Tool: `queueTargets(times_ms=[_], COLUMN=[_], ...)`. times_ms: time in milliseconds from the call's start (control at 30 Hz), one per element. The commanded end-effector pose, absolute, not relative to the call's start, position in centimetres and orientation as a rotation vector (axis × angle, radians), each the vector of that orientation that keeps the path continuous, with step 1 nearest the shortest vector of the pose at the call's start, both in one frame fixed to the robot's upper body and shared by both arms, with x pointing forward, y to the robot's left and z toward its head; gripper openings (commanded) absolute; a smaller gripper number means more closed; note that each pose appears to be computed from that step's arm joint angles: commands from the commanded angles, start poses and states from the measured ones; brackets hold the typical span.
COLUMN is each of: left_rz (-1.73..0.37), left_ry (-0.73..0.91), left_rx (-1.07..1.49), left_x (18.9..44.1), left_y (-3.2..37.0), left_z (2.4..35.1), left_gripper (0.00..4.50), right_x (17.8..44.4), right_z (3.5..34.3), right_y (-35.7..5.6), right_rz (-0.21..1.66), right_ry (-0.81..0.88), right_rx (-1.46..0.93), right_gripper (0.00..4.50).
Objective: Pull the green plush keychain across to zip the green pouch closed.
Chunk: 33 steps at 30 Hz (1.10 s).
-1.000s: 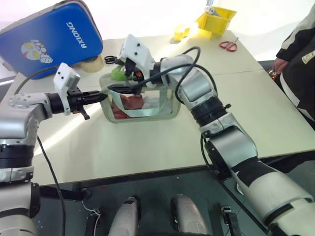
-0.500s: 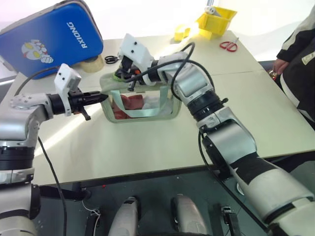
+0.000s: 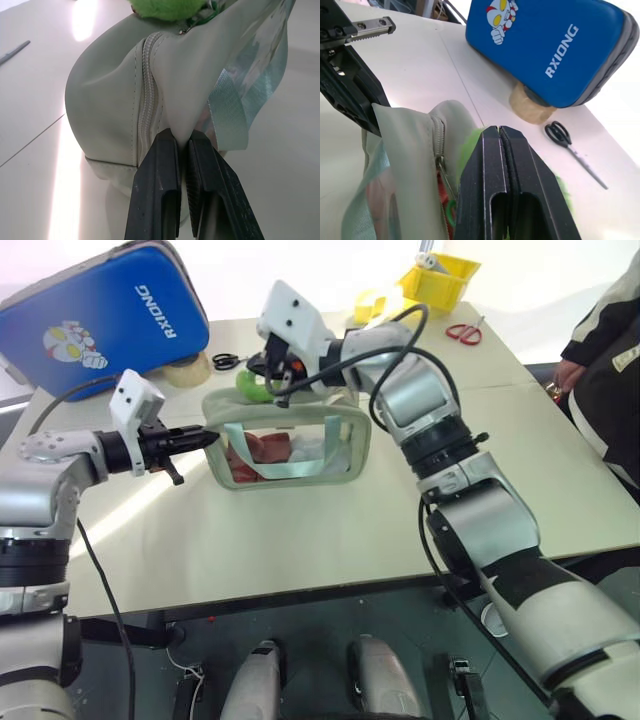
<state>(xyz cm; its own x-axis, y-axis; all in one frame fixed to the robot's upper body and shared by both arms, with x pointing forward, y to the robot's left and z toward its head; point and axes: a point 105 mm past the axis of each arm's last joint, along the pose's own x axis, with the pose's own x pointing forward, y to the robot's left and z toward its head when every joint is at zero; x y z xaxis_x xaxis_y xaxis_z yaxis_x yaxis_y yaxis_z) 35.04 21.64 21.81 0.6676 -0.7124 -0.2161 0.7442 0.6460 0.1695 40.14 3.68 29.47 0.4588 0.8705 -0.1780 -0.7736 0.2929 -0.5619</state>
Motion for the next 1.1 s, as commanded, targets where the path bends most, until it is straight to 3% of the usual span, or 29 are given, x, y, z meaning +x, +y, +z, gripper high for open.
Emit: queueTargets(times_ms=[33, 133, 200, 300, 400, 433, 500, 767, 1100], left_rz=[-0.82, -0.818, -0.818, -0.819, -0.818, -0.818, -0.818, -0.815, -0.805], left_ry=[0.088, 0.087, 0.089, 0.09, 0.091, 0.091, 0.091, 0.092, 0.09], left_rx=[0.271, 0.272, 0.273, 0.272, 0.272, 0.272, 0.272, 0.27, 0.268], left_x=[34.9, 35.0, 35.0, 34.9, 34.9, 34.9, 35.0, 34.9, 34.8], left_y=[22.1, 22.1, 22.2, 22.2, 22.2, 22.2, 22.2, 22.2, 22.3], left_z=[23.2, 23.3, 23.3, 23.3, 23.3, 23.3, 23.3, 23.2, 23.1], left_gripper=[0.0, 0.0, 0.0, 0.0, 0.0, 0.0, 0.0, 0.0, 0.0], right_x=[39.5, 39.6, 39.9, 40.3, 40.5, 40.5, 40.7, 41.6, 42.2], right_z=[31.3, 32.1, 32.4, 33.0, 33.7, 33.7, 33.8, 32.5, 30.9], right_y=[3.7, 3.5, 3.5, 3.5, 3.9, 4.1, 4.4, 4.7, 4.0], right_rz=[1.11, 1.086, 1.068, 1.023, 0.976, 0.97, 0.951, 0.939, 0.981], right_ry=[-0.232, -0.269, -0.288, -0.346, -0.432, -0.443, -0.461, -0.441, -0.341], right_rx=[-0.625, -0.639, -0.649, -0.708, -0.831, -0.852, -0.889, -1.022, -1.005], right_gripper=[0.03, 0.03, 0.54, 1.77, 3.22, 3.9, 4.39, 4.39, 4.39])
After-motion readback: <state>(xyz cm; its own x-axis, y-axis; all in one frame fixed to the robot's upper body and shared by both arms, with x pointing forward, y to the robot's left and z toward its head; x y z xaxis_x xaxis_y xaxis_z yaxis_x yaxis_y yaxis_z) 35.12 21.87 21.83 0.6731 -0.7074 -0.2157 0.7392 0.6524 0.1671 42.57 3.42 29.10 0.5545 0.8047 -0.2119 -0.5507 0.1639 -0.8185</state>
